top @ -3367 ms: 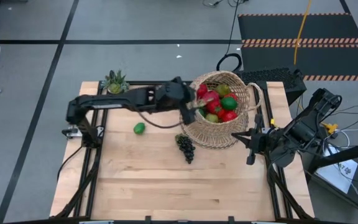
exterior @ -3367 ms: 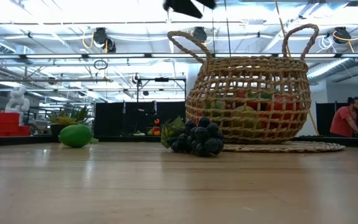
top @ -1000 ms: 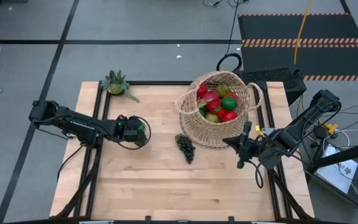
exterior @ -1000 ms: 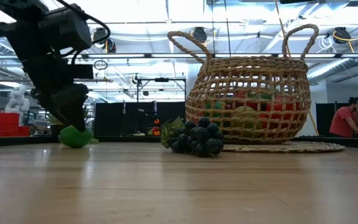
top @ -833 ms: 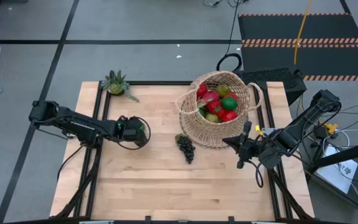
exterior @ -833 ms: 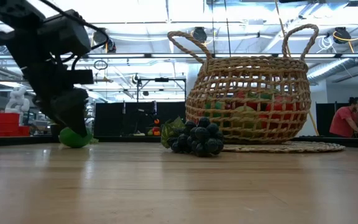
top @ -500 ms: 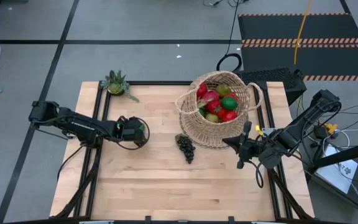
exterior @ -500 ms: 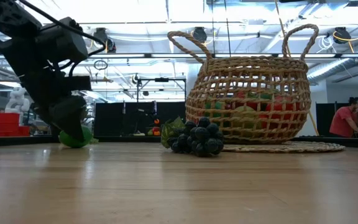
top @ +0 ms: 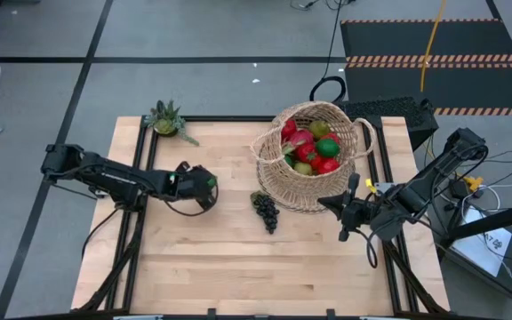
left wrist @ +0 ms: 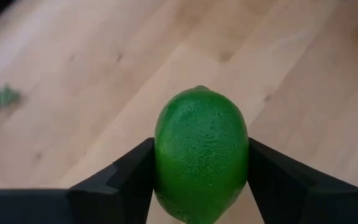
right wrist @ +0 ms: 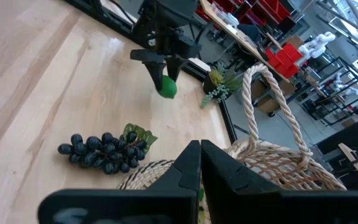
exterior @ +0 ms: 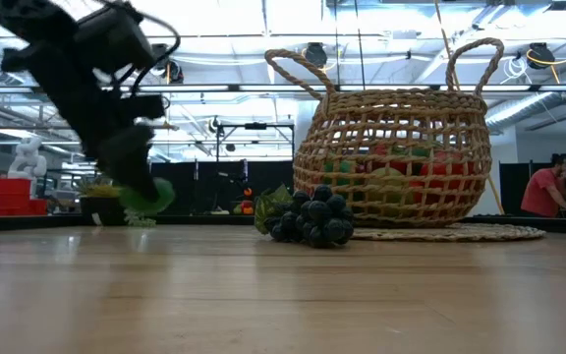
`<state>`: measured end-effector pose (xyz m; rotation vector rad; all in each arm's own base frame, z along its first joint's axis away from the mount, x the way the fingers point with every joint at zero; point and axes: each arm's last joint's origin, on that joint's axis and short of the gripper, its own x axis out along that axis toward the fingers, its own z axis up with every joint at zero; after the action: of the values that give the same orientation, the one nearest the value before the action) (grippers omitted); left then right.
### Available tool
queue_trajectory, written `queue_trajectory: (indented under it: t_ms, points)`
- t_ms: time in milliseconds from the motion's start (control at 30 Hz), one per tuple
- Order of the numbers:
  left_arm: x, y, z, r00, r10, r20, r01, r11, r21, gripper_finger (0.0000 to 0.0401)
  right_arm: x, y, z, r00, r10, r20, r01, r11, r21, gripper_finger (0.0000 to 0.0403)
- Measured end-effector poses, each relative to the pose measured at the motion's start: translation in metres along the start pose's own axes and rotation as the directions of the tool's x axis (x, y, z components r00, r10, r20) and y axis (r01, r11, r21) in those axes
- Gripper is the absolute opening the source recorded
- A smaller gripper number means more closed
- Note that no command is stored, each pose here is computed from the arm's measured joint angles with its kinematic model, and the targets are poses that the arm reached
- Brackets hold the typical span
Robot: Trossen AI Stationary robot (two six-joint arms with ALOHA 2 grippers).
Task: Build produce basket
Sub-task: Put the green lime into the brown basket
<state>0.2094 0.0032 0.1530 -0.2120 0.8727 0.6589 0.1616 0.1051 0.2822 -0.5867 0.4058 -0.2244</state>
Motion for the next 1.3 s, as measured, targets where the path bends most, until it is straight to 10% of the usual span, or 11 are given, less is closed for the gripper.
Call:
queue_trajectory:
  t_ms: [567, 833, 1067, 1300]
  points:
    - [-0.088, -0.051, 0.107, 0.907, -0.267, 0.324, 0.107, 0.893, 0.436, 0.0229, 0.000, -0.006, 0.018, 0.992, -0.040, 0.116, 0.015, 0.978, 0.210, 0.0006]
    - [-0.128, -0.076, 0.122, 0.764, -0.420, 0.490, 0.043, 0.791, 0.610, 0.0230, -0.001, -0.006, 0.024, 0.982, 0.021, 0.190, -0.092, 0.925, 0.370, 0.0006]
    - [-0.153, -0.091, 0.124, 0.613, -0.508, 0.605, -0.131, 0.690, 0.711, 0.0230, -0.002, -0.007, 0.034, 0.958, 0.058, 0.282, -0.220, 0.782, 0.584, 0.0008]
    - [-0.152, -0.114, 0.125, 0.518, -0.521, 0.678, -0.276, 0.648, 0.709, 0.0230, 0.008, 0.007, 0.039, 0.952, 0.075, 0.295, -0.245, 0.765, 0.596, 0.0051]
